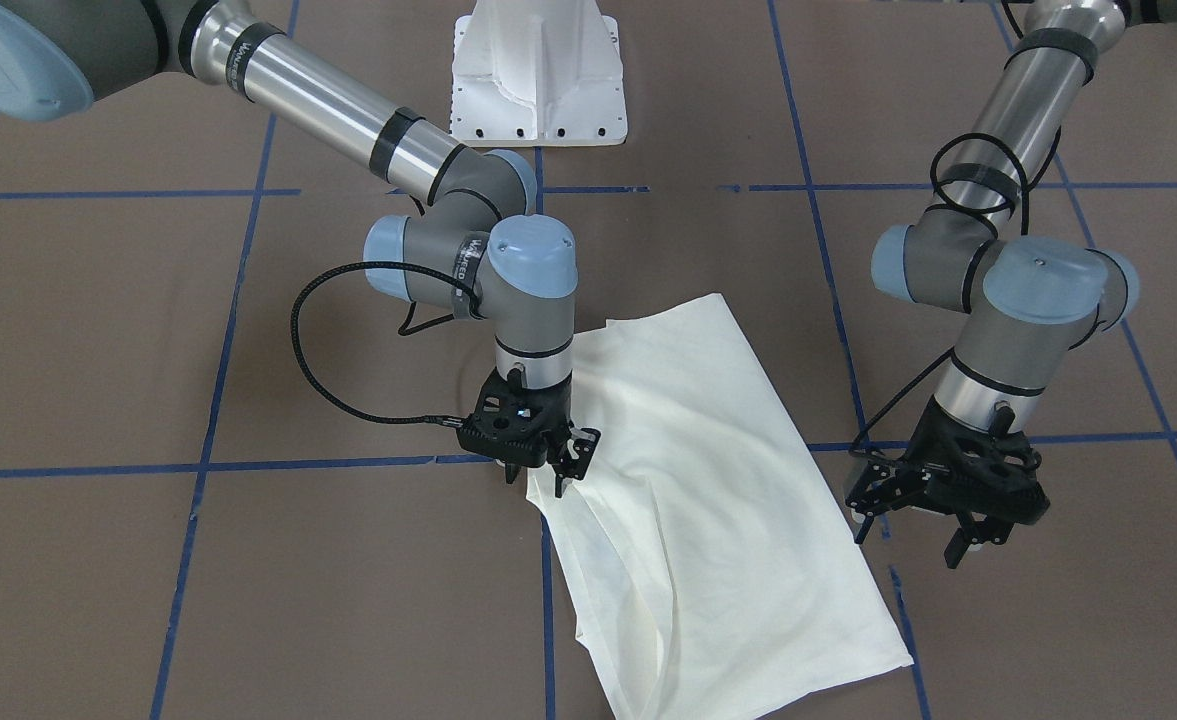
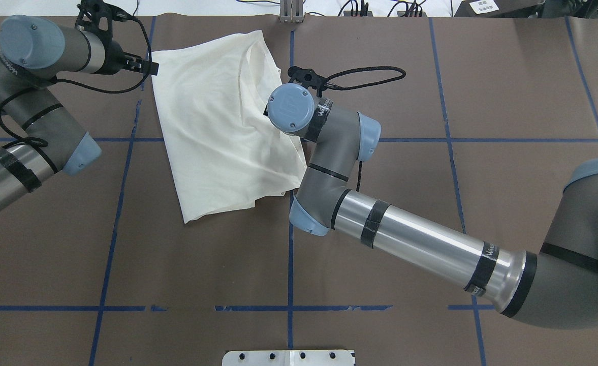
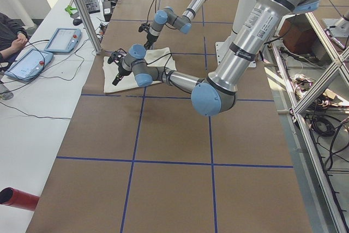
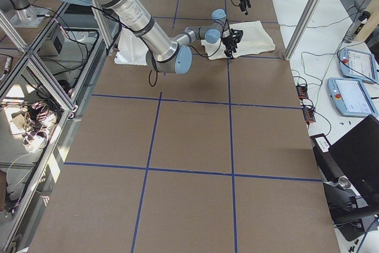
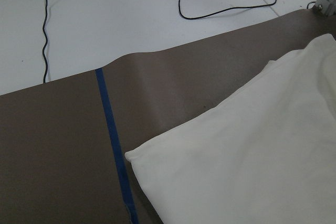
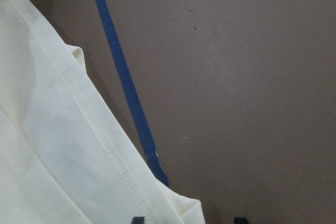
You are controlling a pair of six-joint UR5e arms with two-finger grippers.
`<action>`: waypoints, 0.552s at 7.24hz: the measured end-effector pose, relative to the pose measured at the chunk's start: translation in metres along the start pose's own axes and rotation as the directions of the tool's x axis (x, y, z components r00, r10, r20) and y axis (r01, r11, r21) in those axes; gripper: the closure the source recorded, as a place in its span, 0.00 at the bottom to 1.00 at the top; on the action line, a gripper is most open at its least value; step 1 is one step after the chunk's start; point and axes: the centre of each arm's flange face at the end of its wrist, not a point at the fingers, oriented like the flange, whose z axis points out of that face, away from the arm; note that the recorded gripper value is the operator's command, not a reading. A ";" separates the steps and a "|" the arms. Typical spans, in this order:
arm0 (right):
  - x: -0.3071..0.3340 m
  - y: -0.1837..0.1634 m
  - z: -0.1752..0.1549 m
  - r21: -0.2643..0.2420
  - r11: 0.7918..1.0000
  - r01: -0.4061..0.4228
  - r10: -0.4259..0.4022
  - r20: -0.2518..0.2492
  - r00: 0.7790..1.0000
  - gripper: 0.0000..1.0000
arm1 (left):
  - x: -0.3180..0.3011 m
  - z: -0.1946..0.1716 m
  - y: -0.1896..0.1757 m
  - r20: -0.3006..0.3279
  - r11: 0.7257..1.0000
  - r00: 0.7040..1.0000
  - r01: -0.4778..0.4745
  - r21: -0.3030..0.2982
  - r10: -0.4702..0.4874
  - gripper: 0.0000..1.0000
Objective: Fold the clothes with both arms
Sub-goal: 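Push the bundle's side with the right gripper toward the left arm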
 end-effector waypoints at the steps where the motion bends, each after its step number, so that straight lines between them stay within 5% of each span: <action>1: 0.000 0.002 0.000 0.002 1.000 0.001 -0.001 0.000 1.000 0.91 | 0.000 0.000 0.000 0.000 1.000 1.000 0.000 0.000 0.000 0.00; 2: -0.001 0.002 0.000 0.003 1.000 0.001 -0.001 0.001 1.000 1.00 | 0.000 0.000 0.000 0.000 1.000 1.000 0.000 0.000 0.000 0.00; 4: -0.003 0.002 -0.002 0.004 1.000 -0.004 0.004 0.004 1.000 1.00 | 0.001 0.000 0.001 -0.001 1.000 1.000 -0.001 -0.001 0.001 0.00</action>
